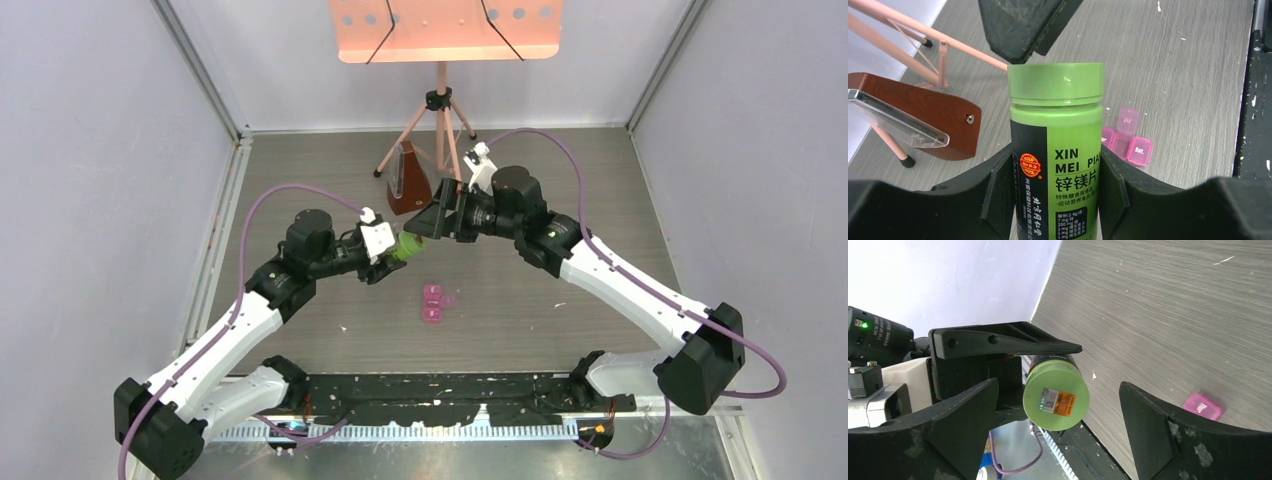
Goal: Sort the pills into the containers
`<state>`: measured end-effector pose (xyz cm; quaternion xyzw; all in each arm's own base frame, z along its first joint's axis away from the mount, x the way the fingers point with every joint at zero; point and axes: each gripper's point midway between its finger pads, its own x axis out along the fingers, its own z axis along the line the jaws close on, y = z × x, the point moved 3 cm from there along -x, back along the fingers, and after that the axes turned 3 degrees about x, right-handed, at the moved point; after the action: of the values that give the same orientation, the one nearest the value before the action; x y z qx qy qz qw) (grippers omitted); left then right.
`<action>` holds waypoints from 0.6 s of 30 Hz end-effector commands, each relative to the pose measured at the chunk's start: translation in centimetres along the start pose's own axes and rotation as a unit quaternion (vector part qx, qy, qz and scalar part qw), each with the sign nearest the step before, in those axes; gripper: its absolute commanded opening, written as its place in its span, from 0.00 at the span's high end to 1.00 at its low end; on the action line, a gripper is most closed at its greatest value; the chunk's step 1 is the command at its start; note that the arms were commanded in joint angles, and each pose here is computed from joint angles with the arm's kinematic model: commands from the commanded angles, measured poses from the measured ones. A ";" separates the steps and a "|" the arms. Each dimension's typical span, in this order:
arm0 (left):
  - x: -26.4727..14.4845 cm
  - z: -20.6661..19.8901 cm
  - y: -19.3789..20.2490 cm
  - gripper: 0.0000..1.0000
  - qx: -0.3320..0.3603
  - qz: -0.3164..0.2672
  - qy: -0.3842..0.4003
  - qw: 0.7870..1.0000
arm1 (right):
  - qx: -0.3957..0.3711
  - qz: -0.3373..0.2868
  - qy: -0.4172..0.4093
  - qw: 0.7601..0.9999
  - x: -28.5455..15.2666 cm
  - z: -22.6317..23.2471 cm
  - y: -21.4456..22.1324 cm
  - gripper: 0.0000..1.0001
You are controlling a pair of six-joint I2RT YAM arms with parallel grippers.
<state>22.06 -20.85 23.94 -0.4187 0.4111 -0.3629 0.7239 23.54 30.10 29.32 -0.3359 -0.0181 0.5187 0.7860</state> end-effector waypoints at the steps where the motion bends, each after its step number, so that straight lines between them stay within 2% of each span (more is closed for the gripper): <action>1: -0.3 1.2 -2.3 1.00 0.024 -0.041 -0.032 0.998 | 0.027 0.000 -0.051 0.998 0.6 1.9 0.0 0.01; 9: -0.2 1.2 -2.4 1.00 0.022 -0.044 -0.030 0.998 | 0.022 0.010 -0.042 0.999 1.2 1.2 0.4 0.01; 11: -0.2 1.2 -2.4 1.00 0.022 -0.045 -0.029 0.998 | 0.018 0.015 -0.044 0.999 1.4 1.2 0.5 0.05; 15: -0.2 1.2 -2.5 1.00 0.021 -0.044 -0.029 0.998 | 0.006 0.029 -0.055 0.998 1.6 1.7 0.4 0.21; 18: -0.2 1.3 -2.5 1.00 0.020 -0.045 -0.031 0.998 | -0.006 0.033 -0.059 0.998 1.5 1.8 0.6 0.26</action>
<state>22.33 -20.85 24.23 -0.4265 0.4026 -0.3597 0.7256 23.36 31.89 27.65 -0.3050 -0.0071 0.5560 0.7732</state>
